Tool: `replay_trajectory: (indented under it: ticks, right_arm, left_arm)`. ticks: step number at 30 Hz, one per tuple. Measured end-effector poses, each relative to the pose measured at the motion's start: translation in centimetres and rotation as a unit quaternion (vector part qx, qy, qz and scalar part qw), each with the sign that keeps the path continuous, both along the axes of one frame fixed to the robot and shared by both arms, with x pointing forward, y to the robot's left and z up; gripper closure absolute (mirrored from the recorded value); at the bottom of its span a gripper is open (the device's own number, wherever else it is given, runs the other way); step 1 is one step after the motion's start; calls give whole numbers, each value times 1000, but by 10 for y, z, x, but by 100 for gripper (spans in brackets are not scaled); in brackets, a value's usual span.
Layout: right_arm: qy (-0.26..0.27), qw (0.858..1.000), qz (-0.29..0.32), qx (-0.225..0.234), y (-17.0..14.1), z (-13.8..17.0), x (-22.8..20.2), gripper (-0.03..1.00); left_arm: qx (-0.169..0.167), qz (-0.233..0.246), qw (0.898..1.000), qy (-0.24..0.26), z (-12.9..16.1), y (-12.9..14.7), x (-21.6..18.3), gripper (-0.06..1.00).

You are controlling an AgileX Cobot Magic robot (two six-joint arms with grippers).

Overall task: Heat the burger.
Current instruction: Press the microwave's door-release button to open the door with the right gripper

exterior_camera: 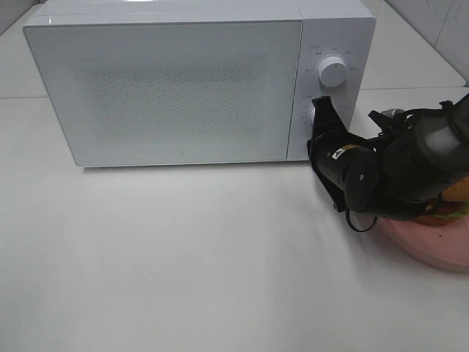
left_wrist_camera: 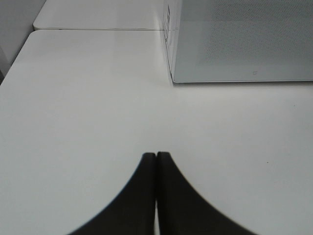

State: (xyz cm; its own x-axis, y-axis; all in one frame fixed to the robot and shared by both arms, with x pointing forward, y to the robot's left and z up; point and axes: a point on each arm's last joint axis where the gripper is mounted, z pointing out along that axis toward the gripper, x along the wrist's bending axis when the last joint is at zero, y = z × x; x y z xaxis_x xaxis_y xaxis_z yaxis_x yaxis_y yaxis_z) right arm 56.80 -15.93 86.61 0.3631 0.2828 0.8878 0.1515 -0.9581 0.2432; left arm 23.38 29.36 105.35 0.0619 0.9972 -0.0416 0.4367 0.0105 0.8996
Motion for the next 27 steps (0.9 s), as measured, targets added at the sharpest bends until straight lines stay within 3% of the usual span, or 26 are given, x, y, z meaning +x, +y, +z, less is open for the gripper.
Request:
replay_trajectory:
  ticks: [27]
  right_arm:
    - [18,1000,-8,-5,-5,-5,11,95]
  left_arm:
    - [0,0,1000,0,0,0,0,94]
